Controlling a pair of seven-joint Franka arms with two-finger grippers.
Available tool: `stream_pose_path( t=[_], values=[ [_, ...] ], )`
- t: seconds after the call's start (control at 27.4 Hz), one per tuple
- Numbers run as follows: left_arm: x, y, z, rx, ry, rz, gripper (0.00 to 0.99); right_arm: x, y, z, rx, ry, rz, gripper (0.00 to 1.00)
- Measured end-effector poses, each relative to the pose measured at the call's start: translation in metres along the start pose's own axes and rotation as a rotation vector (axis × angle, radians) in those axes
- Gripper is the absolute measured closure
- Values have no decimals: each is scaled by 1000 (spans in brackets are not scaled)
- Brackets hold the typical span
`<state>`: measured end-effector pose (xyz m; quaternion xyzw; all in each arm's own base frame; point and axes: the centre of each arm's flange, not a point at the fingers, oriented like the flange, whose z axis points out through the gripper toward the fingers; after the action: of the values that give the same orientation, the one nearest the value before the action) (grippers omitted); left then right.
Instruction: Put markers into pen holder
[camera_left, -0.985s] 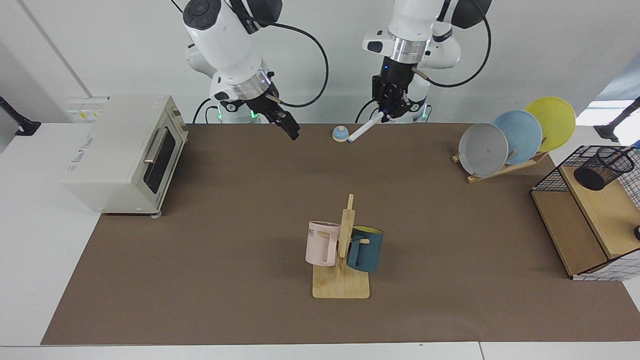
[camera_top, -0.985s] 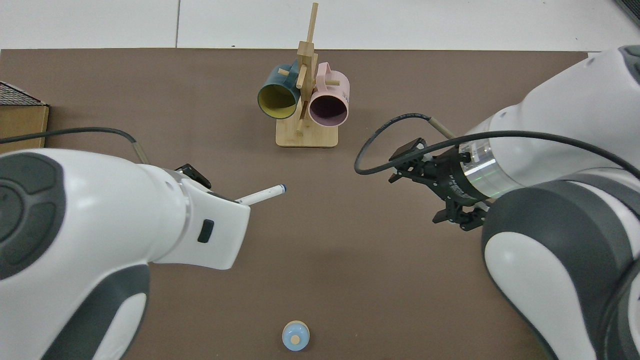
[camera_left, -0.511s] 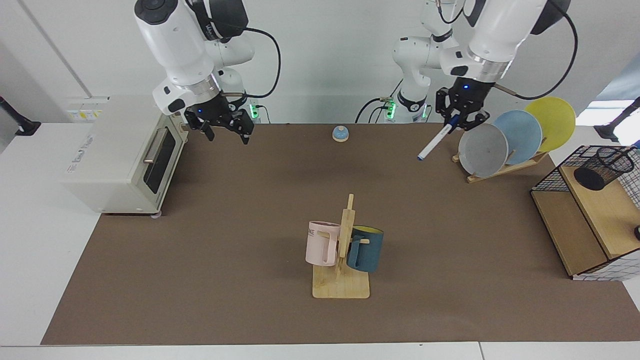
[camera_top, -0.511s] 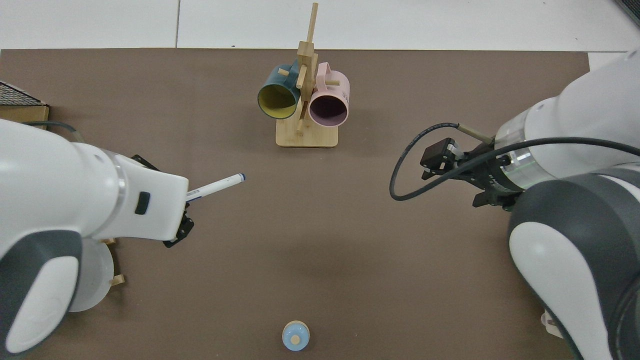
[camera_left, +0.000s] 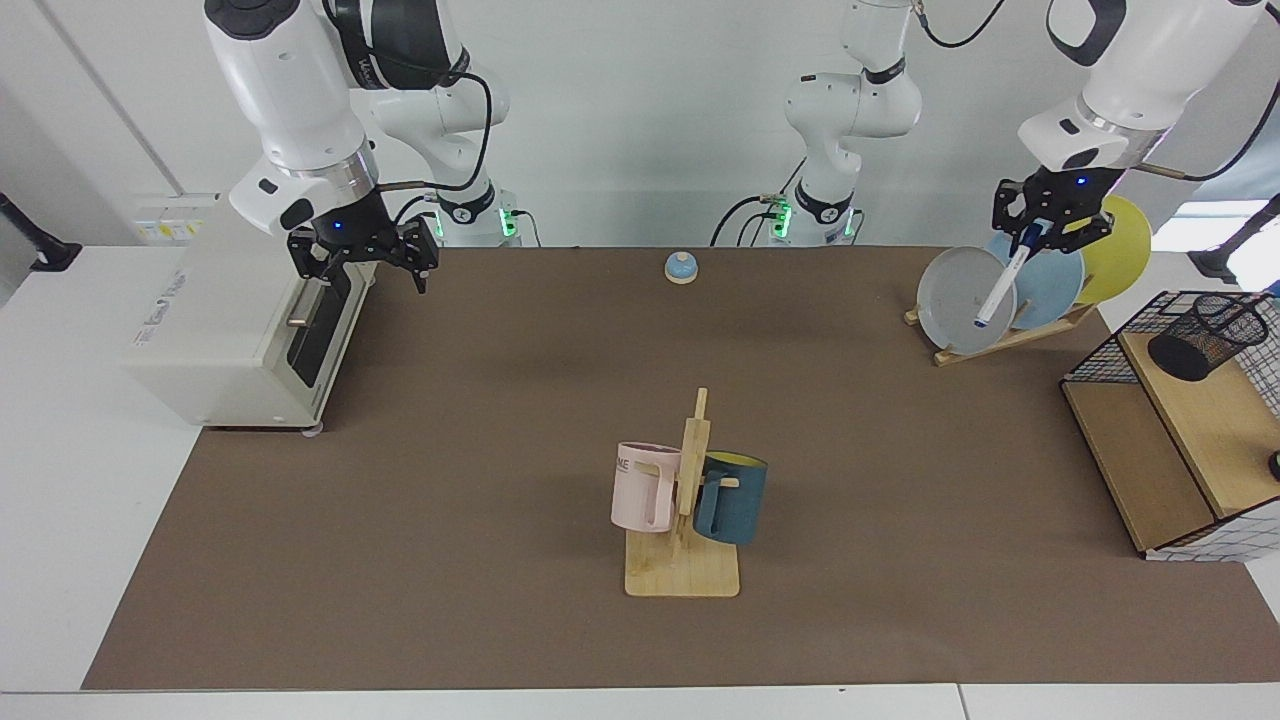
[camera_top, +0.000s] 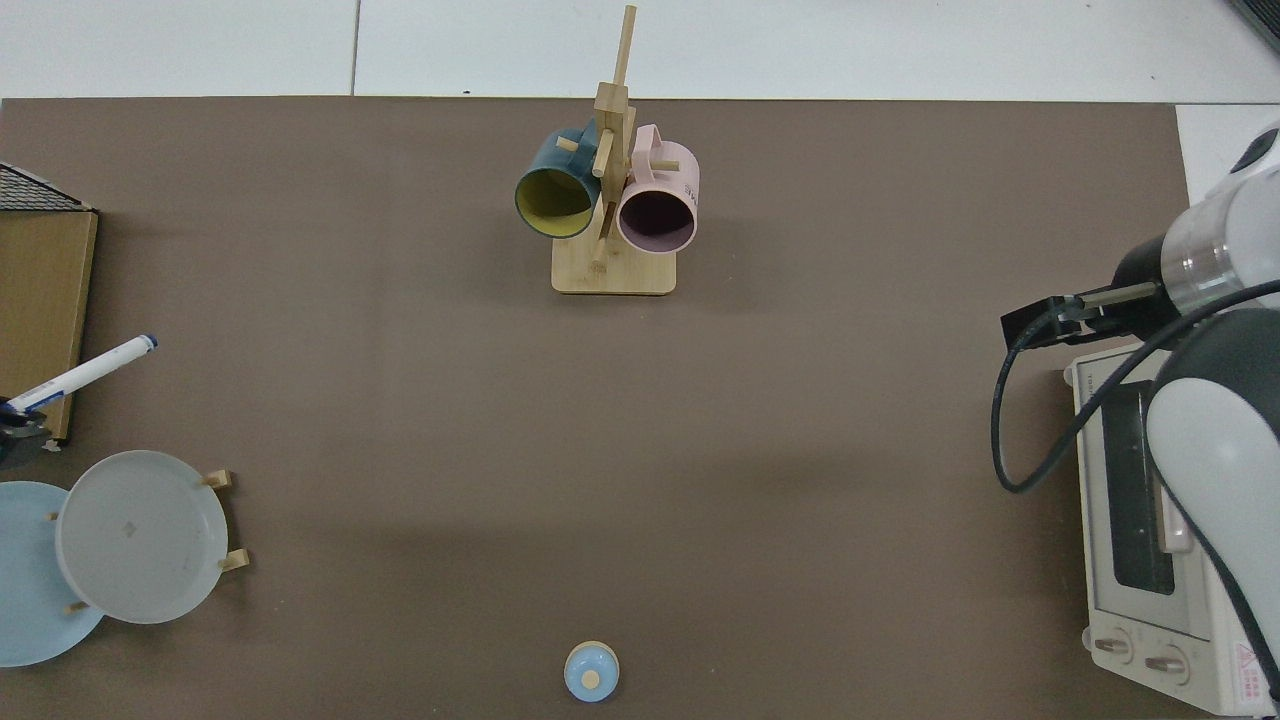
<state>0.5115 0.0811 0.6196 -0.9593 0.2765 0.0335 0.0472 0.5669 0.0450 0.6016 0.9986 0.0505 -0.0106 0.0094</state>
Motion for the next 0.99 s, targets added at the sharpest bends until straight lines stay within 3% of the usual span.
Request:
stream_pose_path(
  t=[0.55, 0.99],
  values=[
    [-39, -58, -8, 139, -41, 308, 837, -5, 12, 2, 11, -3, 22, 0],
    [-76, -119, -9, 247, -162, 581, 837, -5, 11, 2, 12, 1, 21, 0]
  ],
)
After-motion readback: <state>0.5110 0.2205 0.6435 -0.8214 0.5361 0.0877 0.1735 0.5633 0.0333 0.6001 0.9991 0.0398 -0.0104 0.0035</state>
